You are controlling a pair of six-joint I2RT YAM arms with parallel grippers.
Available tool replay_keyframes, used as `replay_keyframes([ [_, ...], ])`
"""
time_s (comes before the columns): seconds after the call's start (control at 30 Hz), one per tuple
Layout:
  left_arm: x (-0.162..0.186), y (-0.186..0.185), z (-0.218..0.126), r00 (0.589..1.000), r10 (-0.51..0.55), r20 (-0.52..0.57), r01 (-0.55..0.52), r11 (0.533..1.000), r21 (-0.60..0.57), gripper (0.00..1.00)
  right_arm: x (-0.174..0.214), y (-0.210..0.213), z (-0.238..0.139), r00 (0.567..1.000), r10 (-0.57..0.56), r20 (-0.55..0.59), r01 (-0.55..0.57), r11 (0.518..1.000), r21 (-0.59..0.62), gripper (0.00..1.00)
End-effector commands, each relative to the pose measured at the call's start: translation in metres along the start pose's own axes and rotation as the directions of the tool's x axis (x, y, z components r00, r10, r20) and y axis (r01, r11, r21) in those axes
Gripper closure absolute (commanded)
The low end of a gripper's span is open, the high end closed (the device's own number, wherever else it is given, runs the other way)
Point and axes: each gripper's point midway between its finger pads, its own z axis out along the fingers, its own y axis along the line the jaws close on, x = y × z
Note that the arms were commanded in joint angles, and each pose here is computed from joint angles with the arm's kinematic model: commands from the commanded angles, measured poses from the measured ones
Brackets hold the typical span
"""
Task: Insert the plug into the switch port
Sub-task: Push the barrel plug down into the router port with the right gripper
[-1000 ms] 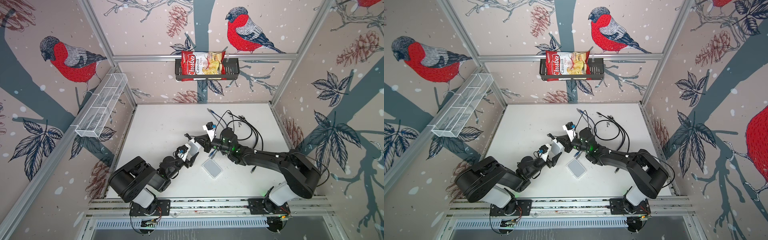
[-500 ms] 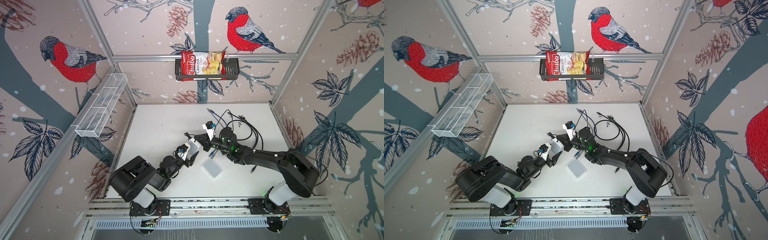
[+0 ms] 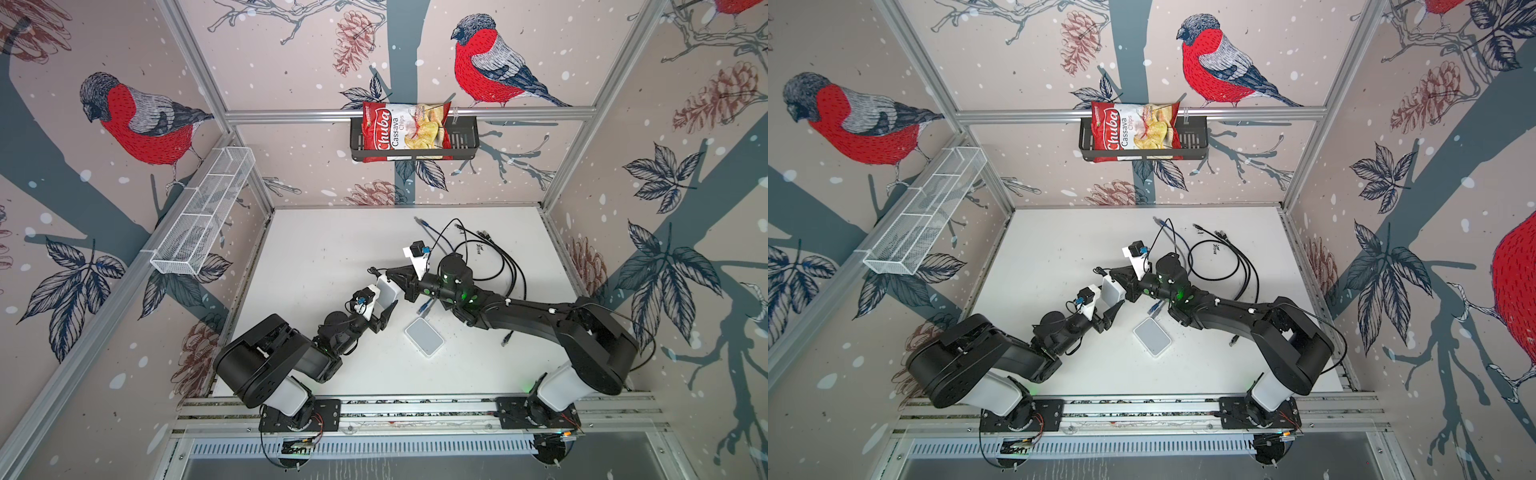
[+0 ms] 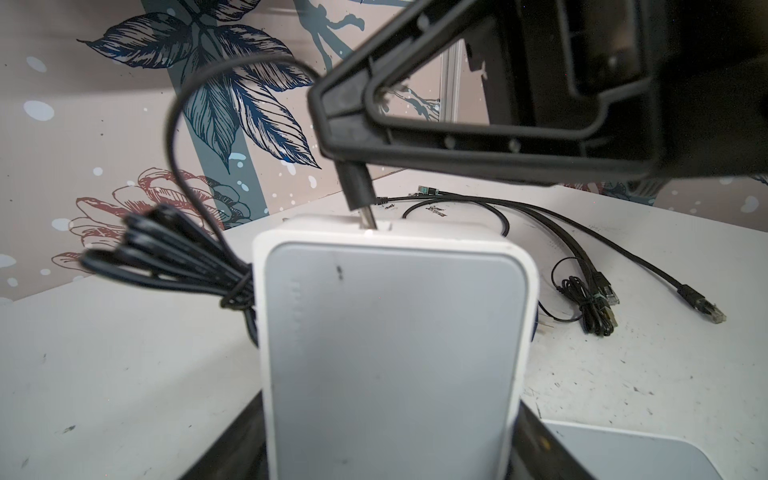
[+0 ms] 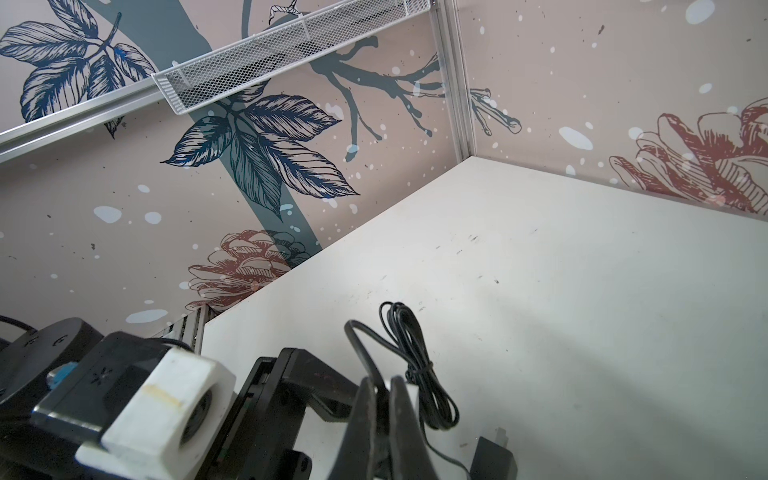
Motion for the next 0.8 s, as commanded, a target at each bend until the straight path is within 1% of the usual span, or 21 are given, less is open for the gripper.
replay_keyframes([
  [0.0,-0.082,0.005,-0.013,0.946,0.006,0.325,0.001,1.0,-0.024,0.4,0.02,-0.002,-0.001,0.997,0.019,-0.069,-0.018,1.0,0.014,1.0],
  [0.13,-0.094,0.008,-0.014,0.935,-0.001,0.355,0.014,0.999,-0.032,0.4,0.03,-0.003,-0.006,0.996,0.025,-0.091,-0.023,0.999,0.025,1.0],
  [0.3,-0.102,0.013,-0.014,0.932,-0.003,0.363,0.022,0.998,-0.05,0.4,0.041,-0.002,-0.011,0.993,0.028,-0.118,-0.025,0.999,0.031,1.0],
  [0.77,-0.12,0.012,-0.018,0.918,0.034,0.396,-0.013,0.998,-0.057,0.4,0.07,0.003,-0.005,0.975,0.012,-0.222,-0.004,0.999,0.039,1.0],
])
